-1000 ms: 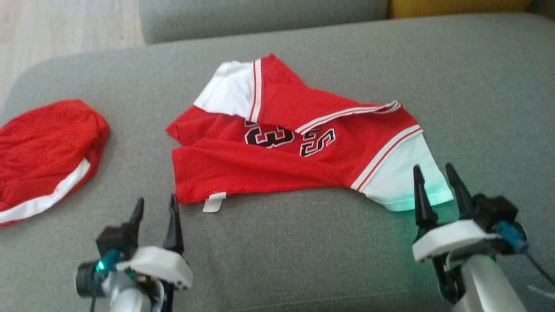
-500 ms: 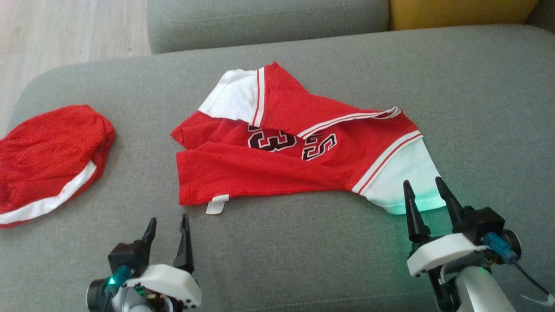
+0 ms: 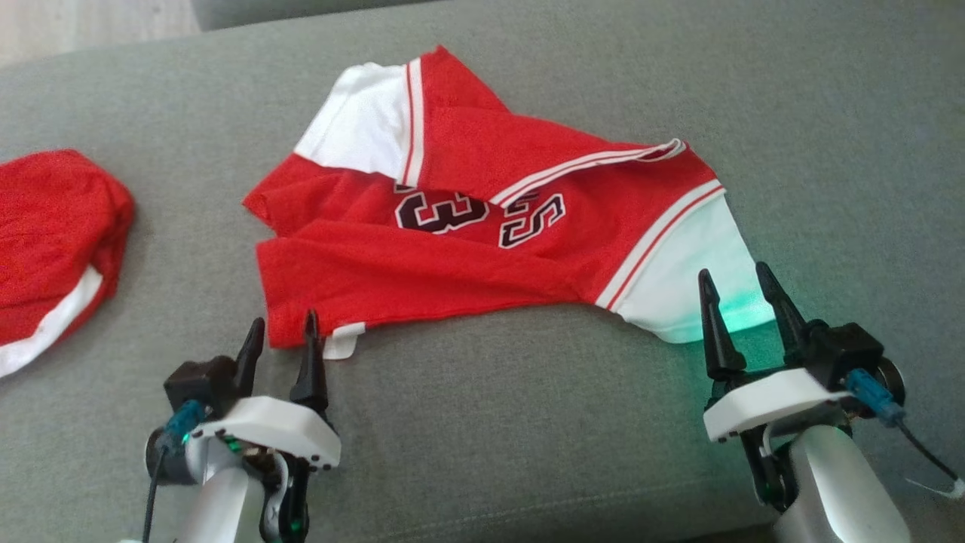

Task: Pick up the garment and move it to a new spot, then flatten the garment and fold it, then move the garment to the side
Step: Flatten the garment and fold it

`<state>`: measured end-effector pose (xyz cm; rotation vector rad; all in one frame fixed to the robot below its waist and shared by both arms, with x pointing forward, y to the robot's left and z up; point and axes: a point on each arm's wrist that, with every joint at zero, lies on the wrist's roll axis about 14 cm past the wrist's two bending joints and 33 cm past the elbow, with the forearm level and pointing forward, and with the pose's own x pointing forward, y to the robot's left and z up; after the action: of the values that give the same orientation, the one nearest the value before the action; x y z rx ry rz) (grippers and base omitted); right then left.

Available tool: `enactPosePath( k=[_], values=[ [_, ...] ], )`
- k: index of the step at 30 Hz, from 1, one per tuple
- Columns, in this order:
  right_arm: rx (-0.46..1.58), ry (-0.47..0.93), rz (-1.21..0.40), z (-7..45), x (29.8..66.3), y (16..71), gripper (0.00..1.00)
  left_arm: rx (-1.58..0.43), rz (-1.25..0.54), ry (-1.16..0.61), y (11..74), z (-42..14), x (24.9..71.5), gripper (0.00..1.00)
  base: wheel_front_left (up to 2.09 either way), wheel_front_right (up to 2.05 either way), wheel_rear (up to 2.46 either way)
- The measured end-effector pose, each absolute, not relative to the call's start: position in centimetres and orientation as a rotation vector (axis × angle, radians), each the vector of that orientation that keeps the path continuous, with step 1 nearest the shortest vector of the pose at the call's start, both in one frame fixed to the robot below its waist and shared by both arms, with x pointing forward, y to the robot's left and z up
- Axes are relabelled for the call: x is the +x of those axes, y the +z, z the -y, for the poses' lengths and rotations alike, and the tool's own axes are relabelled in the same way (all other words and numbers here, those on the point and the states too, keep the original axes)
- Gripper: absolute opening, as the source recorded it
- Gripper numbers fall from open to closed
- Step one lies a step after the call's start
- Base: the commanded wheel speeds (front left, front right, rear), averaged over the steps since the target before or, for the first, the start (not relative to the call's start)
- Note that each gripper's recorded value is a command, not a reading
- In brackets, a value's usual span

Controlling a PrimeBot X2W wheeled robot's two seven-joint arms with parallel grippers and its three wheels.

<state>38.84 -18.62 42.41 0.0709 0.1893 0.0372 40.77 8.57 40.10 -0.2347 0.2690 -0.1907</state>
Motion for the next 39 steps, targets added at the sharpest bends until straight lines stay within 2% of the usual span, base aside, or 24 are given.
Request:
enactPosePath(
  k=[6,11,12,13,14,21,27,35,36,37,38,39],
  values=[
    [0.07,0.009,-0.216,19.5,38.6,41.5,1.0,-0.237,-0.356,-0.164,37.2,-8.8,40.7,1.0,0.0,0.0,0.0],
    [0.066,-0.005,-0.204,20.1,39.2,41.8,1.0,-0.245,-0.361,-0.169,36.9,-8.4,41.5,1.0,0.0,0.0,0.0],
    [0.066,-0.009,-0.203,20.3,39.3,41.8,1.0,-0.252,-0.363,-0.169,36.9,-8.4,41.6,0.68,0.0,0.0,0.0],
    [0.066,-0.013,-0.204,20.4,39.3,41.8,1.0,-0.255,-0.365,-0.17,36.9,-8.3,41.6,0.25,0.0,0.0,0.0],
    [0.066,-0.016,-0.204,20.5,39.2,41.8,1.0,-0.259,-0.367,-0.173,36.8,-8.2,41.6,0.0,0.0,0.0,0.0],
    [0.075,-0.078,-0.248,22.3,38.3,40.5,1.0,-0.261,-0.374,-0.196,36.9,-7.6,41.1,0.0,0.0,0.0,0.0],
    [0.068,-0.118,-0.384,23.4,36.5,37.0,1.0,-0.267,-0.383,-0.184,36.8,-8.0,40.2,0.0,0.0,0.0,0.0],
    [0.08,-0.104,-0.451,22.8,37.4,35.6,1.0,-0.269,-0.379,-0.184,36.8,-8.1,40.1,0.0,0.0,0.0,0.0],
    [0.083,-0.101,-0.457,22.7,37.6,35.5,0.78,-0.269,-0.378,-0.184,36.8,-8.2,40.1,0.0,0.0,0.0,0.0],
    [0.09,-0.1,-0.461,22.6,37.7,35.4,0.22,-0.269,-0.377,-0.184,36.9,-8.2,40.1,0.0,0.0,0.0,0.0],
    [0.09,-0.1,-0.461,22.6,37.7,35.4,0.0,-0.269,-0.377,-0.184,36.9,-8.2,40.1,0.0,0.0,0.0,0.0],
    [0.098,-0.099,-0.461,22.5,37.9,35.4,0.0,-0.27,-0.376,-0.185,36.9,-8.2,40.1,0.0,0.0,0.0,0.0]
  ],
)
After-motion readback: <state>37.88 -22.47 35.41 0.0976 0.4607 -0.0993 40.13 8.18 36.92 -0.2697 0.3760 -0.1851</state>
